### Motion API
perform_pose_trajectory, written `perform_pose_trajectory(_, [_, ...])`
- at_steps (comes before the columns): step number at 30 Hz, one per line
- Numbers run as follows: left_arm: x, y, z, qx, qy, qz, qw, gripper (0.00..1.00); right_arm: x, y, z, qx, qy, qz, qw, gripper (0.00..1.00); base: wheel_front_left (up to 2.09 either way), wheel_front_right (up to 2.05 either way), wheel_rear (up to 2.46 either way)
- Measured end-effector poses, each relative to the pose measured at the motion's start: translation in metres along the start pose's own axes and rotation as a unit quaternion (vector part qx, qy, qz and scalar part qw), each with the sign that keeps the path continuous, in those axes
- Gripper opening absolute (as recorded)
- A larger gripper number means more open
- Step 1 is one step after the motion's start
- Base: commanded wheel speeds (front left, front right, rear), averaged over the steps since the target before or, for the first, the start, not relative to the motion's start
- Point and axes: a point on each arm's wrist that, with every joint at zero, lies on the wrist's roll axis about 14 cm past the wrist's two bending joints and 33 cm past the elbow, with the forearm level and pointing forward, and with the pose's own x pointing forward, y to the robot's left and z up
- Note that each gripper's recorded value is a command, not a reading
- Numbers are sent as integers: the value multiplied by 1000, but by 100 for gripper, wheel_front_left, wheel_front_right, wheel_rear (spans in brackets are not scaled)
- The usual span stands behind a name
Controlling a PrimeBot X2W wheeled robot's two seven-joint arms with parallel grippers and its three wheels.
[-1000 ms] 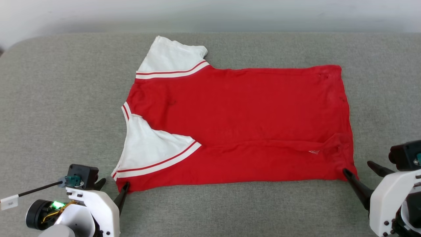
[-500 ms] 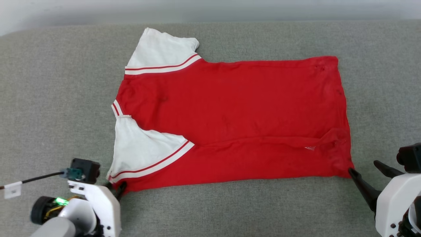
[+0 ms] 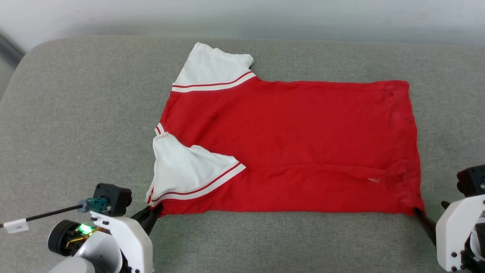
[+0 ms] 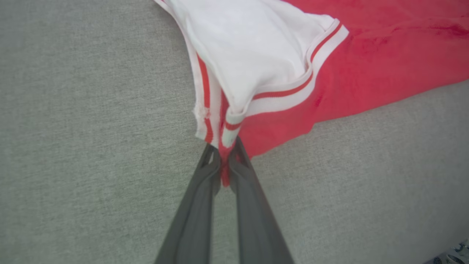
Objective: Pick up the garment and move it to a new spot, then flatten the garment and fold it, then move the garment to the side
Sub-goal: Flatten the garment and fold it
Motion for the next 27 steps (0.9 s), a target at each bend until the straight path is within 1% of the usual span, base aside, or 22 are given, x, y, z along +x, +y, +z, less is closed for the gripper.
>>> perform_pose_trajectory(6, [-8,-5,11,17,-12,-6,1000,0,25,-3,-13,0,47,-7,999,100,0,0,0])
perform_pose_trajectory(9, [-9,-10,12,19,-9,-14,1000,0,37,7,-20,23,66,11,998,100,0,0,0])
perform_pose_trajectory(12, [-9,-11,9,20,0,-19,1000,0,45,9,-22,22,77,15,997,100,0,0,0])
perform_pose_trajectory(17, [-7,-4,3,27,19,-10,999,0,54,13,-25,28,88,25,995,100,0,0,0])
perform_pose_trajectory(18, [-7,-3,-1,28,26,-10,999,0,55,14,-26,31,91,28,995,72,0,0,0])
perform_pose_trajectory(19, [-7,-3,-3,28,32,-10,999,0,55,14,-26,30,93,28,995,11,0,0,0])
perform_pose_trajectory(20, [-7,-3,-4,26,34,-11,999,0,55,13,-26,29,93,28,995,0,0,0,0])
perform_pose_trajectory(27, [-11,-2,-7,26,34,-9,999,0,44,5,-21,26,79,19,996,0,0,0,0])
